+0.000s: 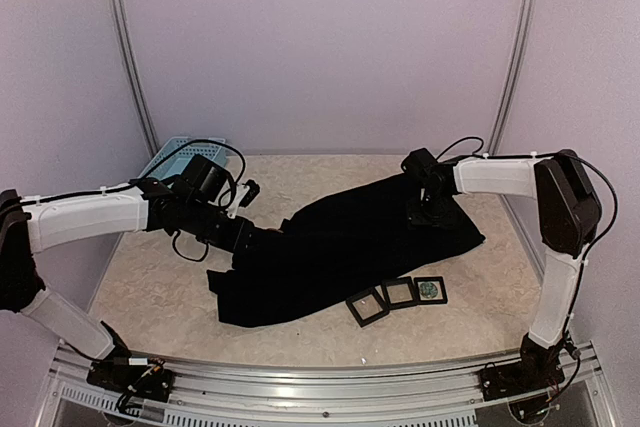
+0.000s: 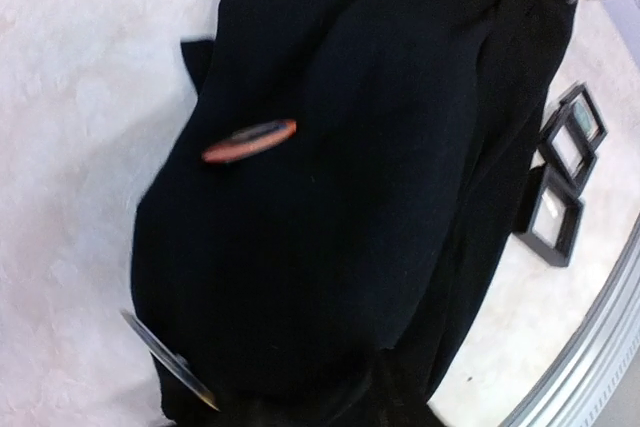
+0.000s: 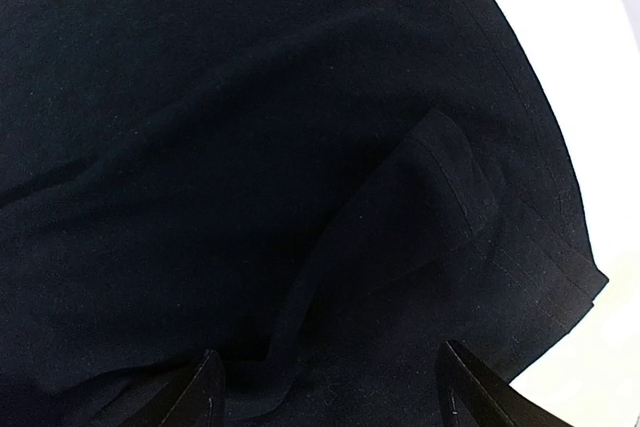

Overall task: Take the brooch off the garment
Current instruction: Pick up the brooch from the crumpled clothing.

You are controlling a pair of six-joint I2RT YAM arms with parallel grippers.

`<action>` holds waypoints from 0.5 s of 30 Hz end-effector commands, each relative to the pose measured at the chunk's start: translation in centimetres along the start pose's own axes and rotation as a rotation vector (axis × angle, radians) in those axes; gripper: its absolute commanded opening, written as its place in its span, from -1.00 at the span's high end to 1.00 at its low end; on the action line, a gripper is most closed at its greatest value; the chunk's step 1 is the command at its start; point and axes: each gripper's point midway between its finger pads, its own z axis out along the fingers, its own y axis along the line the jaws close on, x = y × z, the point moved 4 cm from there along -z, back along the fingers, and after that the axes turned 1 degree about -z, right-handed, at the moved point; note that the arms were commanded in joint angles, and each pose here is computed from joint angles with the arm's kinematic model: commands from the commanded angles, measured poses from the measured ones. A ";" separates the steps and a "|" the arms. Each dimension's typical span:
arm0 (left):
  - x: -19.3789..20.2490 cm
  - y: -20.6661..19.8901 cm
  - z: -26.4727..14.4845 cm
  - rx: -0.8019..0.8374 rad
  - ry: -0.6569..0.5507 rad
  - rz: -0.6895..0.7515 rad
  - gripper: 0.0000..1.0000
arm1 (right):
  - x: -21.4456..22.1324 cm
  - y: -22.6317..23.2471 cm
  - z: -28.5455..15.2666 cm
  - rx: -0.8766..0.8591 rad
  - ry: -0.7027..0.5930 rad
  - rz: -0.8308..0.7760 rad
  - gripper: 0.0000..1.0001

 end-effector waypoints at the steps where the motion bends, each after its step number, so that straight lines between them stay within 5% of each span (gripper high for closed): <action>1: 4.6 1.7 1.7 -0.058 0.171 -0.096 -0.04 | -1.9 0.6 -1.8 -0.074 -0.069 0.004 -0.45; 6: 2.1 4.2 0.2 0.000 0.065 -0.305 -0.73 | -3.4 1.6 -5.2 -0.209 -0.151 -0.036 -0.45; 10: 1.0 6.4 -1.6 0.077 -0.050 -0.455 -0.97 | -3.8 5.2 -9.2 -0.381 -0.252 -0.166 -0.45; 15: 1.2 7.9 -2.2 0.201 -0.080 -0.600 -0.98 | -1.5 13.2 -14.2 -0.669 -0.347 -0.399 -0.44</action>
